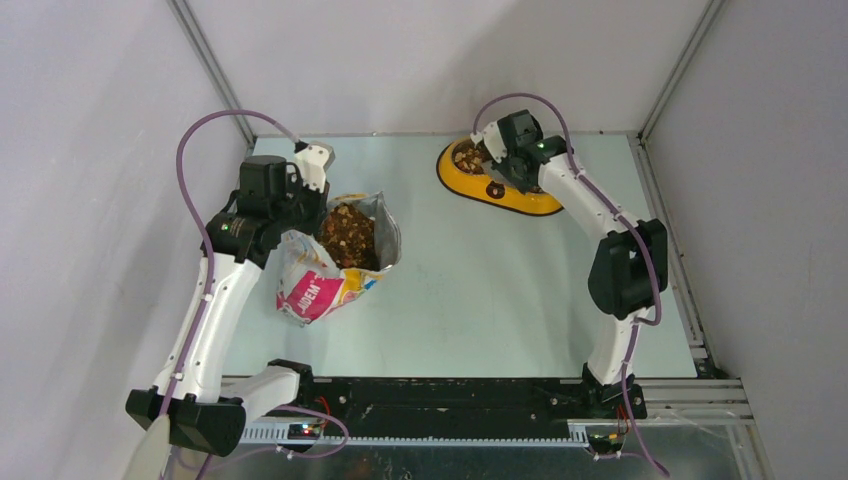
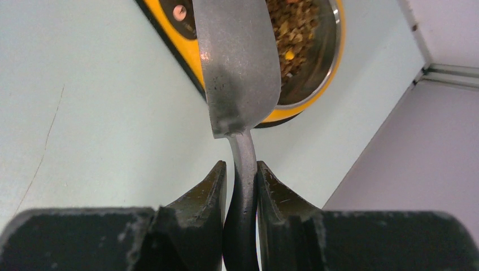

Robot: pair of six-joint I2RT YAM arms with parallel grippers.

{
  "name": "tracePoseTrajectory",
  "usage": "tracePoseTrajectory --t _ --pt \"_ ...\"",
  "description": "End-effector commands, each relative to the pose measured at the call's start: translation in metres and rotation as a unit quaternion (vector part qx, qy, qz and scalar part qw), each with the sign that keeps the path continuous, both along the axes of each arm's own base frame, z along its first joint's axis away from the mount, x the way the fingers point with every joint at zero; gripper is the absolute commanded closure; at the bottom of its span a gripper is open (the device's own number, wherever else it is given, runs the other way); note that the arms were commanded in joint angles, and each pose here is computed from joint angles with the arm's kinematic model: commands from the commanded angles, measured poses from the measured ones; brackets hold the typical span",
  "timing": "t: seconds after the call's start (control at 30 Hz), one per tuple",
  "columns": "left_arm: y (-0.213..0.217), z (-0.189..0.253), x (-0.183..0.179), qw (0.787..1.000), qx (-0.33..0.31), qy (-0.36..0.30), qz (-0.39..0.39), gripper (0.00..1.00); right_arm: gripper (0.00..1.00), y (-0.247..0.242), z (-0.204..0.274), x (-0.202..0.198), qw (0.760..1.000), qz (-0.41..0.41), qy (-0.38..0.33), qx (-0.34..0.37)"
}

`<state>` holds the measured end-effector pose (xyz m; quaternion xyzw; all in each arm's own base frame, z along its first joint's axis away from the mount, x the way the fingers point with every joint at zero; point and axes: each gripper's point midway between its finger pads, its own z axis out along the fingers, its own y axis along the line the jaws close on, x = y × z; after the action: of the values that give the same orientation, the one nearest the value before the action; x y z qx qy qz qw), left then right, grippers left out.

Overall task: Serve the pet food
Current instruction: Move the pet food bowl to the center of the board.

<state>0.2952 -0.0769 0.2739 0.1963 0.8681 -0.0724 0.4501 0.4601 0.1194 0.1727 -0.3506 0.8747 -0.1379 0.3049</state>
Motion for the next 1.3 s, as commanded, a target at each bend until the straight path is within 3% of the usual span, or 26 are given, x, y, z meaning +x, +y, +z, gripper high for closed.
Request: tracePoseTrajectory --t 0.0,0.3,0.9,1.13,1.27 --pt "0.000 0.021 -0.004 0.999 -0.013 -0.040 -0.004 1.00 1.00 -0.002 0.019 -0.007 0.999 -0.004 -0.025 0.025" --pt "0.001 0.021 -0.003 0.999 -0.013 -0.039 -0.002 1.00 1.00 -0.005 0.010 -0.002 0.999 -0.010 -0.029 0.017" --pt "0.002 0.019 -0.001 0.999 -0.011 -0.035 0.000 1.00 1.00 0.008 0.018 0.048 0.997 -0.007 -0.072 0.018" --pt "0.002 0.019 -0.002 0.999 -0.011 -0.036 0.001 1.00 1.00 0.004 0.034 0.034 0.997 0.001 -0.077 0.018" --pt "0.002 0.019 -0.002 0.999 -0.012 -0.037 0.001 1.00 1.00 -0.009 0.031 0.017 0.996 0.015 -0.077 -0.036"
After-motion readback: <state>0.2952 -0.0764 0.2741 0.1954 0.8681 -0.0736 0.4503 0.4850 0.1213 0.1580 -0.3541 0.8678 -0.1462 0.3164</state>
